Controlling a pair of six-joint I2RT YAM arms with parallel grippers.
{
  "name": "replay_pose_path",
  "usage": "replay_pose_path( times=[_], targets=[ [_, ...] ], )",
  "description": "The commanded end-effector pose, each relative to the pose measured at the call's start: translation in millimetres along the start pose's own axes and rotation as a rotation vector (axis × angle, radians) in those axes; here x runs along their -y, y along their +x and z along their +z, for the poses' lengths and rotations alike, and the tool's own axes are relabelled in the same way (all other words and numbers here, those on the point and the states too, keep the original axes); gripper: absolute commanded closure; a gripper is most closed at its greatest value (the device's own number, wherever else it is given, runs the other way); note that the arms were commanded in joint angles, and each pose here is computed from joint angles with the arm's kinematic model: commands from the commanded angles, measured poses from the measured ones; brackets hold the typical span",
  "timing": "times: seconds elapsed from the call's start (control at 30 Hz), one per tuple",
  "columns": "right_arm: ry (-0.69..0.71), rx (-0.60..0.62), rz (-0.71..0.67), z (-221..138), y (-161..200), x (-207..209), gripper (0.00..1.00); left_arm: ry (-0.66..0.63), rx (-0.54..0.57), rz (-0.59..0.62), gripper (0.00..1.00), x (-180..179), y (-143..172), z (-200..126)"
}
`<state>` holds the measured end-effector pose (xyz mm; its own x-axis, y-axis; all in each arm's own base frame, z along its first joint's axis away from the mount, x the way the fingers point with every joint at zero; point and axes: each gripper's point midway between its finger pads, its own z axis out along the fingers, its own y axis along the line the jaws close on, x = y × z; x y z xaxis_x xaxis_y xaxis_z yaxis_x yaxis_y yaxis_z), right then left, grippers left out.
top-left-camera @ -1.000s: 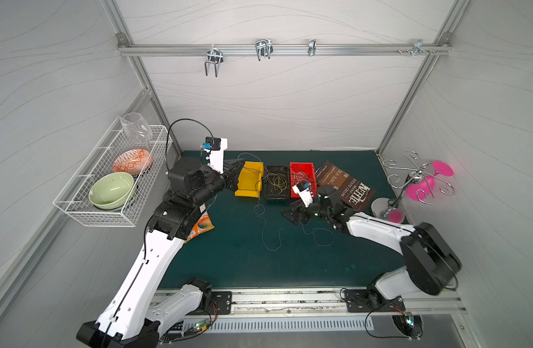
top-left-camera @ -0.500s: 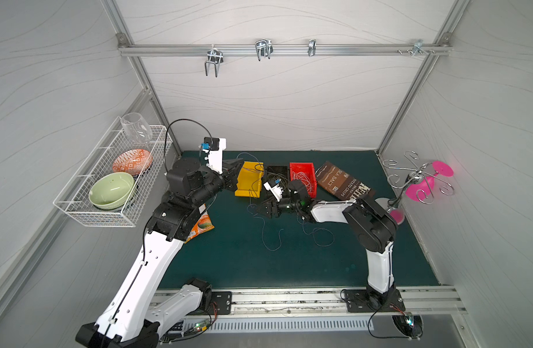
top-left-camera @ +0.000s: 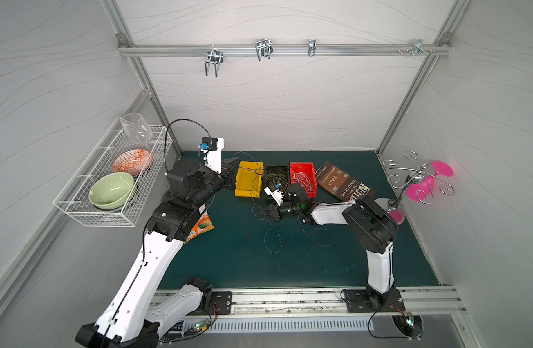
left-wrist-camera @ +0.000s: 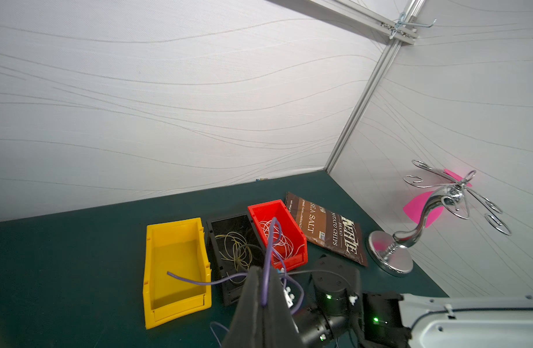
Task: Untangle and sort cables by color
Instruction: Untie the cable.
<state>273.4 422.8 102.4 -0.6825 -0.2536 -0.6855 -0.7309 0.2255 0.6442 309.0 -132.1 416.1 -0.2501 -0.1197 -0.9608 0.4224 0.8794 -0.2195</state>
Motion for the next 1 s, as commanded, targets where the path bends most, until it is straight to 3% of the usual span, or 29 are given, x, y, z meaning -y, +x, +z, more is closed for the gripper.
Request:
replay_pose_path(
  times=[0.0,0.3,0.53,0.6,0.73,0.97],
  targets=[
    [0.086,0.012,0.006,-33.4,3.4,9.4,1.00,-0.109,0.088,0.066,1.00,-13.6,-32.3,-14.9],
    [0.359,-0.006,0.101,-119.9,43.4,52.4,1.00,-0.308,0.076,0.136,1.00,-46.2,-32.0,-26.3],
    [0.606,0.009,0.187,-176.0,50.5,86.8,1.00,-0.487,0.074,0.210,1.00,-71.7,-39.8,-44.9],
    [0.622,0.025,0.191,-185.7,49.1,87.2,1.00,-0.550,0.070,0.237,1.00,-80.3,-42.5,-51.5],
    [0.636,0.025,0.181,-191.5,45.2,85.3,1.00,-0.524,0.083,0.252,1.00,-75.2,-46.2,-52.3],
    [0.729,0.083,0.230,-215.6,38.1,91.6,1.00,-0.596,0.104,0.288,1.00,-82.2,-57.0,-66.9]
  ],
)
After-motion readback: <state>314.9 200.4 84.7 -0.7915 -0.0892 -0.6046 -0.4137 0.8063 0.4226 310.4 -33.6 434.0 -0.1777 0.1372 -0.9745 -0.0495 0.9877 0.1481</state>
